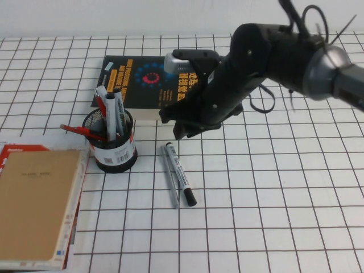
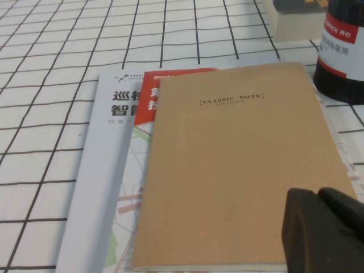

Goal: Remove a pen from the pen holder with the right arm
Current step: 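Take a marker out of the pen holder and lay it on the table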

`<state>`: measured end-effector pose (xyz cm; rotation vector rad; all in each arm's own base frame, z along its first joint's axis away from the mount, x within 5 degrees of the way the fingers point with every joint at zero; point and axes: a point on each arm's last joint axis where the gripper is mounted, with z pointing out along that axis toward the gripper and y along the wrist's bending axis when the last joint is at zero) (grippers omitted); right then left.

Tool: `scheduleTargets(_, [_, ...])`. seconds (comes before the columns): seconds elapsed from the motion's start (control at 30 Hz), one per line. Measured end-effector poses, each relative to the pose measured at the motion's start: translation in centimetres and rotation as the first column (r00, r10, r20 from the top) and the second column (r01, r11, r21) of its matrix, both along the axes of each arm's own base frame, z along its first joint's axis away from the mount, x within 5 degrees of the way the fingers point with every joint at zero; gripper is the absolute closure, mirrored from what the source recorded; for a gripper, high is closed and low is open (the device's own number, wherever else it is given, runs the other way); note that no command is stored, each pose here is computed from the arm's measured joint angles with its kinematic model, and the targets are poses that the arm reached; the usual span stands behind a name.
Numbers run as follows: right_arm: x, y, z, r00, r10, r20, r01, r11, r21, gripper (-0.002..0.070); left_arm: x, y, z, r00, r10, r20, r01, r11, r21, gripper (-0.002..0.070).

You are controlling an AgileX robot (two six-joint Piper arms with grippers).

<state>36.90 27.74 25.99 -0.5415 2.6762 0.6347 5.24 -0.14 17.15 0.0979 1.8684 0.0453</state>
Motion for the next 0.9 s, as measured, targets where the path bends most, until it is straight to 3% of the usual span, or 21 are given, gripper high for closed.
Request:
scheduleTargets(0.13, [-3.9, -2.9, 3.5, 0.996, 0.005, 0.094, -0.005, 1.0, -0.003, 0.0631, 0.0, 0.0, 0.0, 1.0, 0.0, 0.0, 0.0, 1.0, 0.0, 0.0679])
scheduleTargets(0.23, [-7.3, -5.6, 5.1, 0.99, 0.013, 0.142, -0.009, 1.0, -0.026, 0.0673, 0.0, 0.0, 0.0, 1.0, 0.0, 0.0, 0.0, 1.0, 0.0, 0.0679])
scheduleTargets(0.53, [-16.6, -12.4, 9.2, 0.967, 0.03, 0.252, -0.023, 0.999, -0.031, 0.069, 0.0, 0.0, 0.0, 1.0, 0.0, 0.0, 0.0, 1.0, 0.0, 0.0679])
scheduleTargets(0.9, [-23.7, -17.2, 11.0, 0.981, 0.108, 0.159, -0.086, 0.986, -0.142, 0.069, 0.0, 0.0, 0.0, 1.0, 0.0, 0.0, 0.0, 1.0, 0.0, 0.0679])
